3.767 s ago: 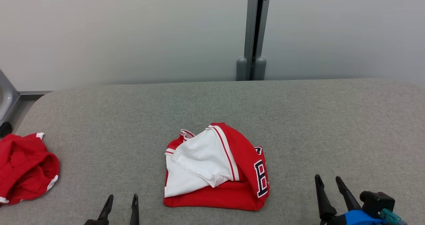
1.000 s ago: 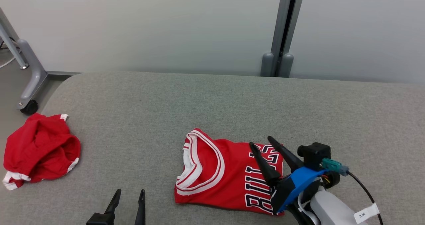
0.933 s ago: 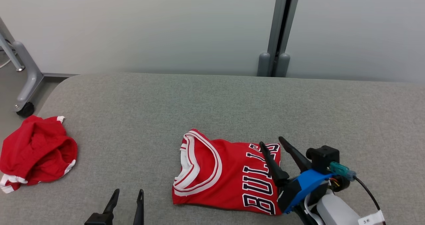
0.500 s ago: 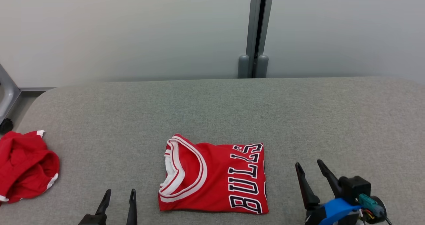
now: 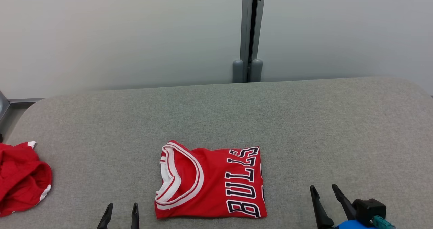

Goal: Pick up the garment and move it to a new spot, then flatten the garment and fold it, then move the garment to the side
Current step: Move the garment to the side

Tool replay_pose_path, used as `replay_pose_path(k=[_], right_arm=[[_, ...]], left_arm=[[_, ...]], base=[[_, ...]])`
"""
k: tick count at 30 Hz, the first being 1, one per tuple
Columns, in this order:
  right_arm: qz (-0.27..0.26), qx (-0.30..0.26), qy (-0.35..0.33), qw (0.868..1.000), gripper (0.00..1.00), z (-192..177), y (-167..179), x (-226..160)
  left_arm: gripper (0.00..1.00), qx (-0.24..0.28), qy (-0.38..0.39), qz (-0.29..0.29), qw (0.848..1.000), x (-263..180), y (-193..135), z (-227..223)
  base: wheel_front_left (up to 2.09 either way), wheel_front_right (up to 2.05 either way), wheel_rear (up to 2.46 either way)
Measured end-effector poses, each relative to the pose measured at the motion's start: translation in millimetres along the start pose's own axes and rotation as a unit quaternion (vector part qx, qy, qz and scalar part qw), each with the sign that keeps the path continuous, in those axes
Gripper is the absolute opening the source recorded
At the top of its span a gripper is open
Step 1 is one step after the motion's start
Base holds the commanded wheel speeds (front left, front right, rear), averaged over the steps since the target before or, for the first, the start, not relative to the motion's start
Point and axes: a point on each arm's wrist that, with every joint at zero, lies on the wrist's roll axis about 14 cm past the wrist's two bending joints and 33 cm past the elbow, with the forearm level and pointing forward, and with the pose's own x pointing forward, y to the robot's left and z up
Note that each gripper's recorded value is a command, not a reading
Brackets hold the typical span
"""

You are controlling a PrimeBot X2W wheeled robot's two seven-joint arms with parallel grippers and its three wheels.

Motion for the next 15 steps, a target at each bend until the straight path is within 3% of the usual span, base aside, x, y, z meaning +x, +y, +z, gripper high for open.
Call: replay_pose_path(k=[7, 15], right_arm=[[0.015, 0.001, 0.002, 1.0, 1.0, 0.2, 9.7, 7.0], [0.106, 0.024, -0.004, 0.994, 1.0, 15.1, 72.1, 44.9]], left_arm=[[1.0, 0.001, -0.002, -0.005, 1.0, 1.0, -2.9, 1.3], [1.0, -0.012, 0.009, 0.016, 1.0, -9.1, 6.0, -7.4]], base=[[0.0, 0.0, 0.0], [0.0, 0.0, 0.0]])
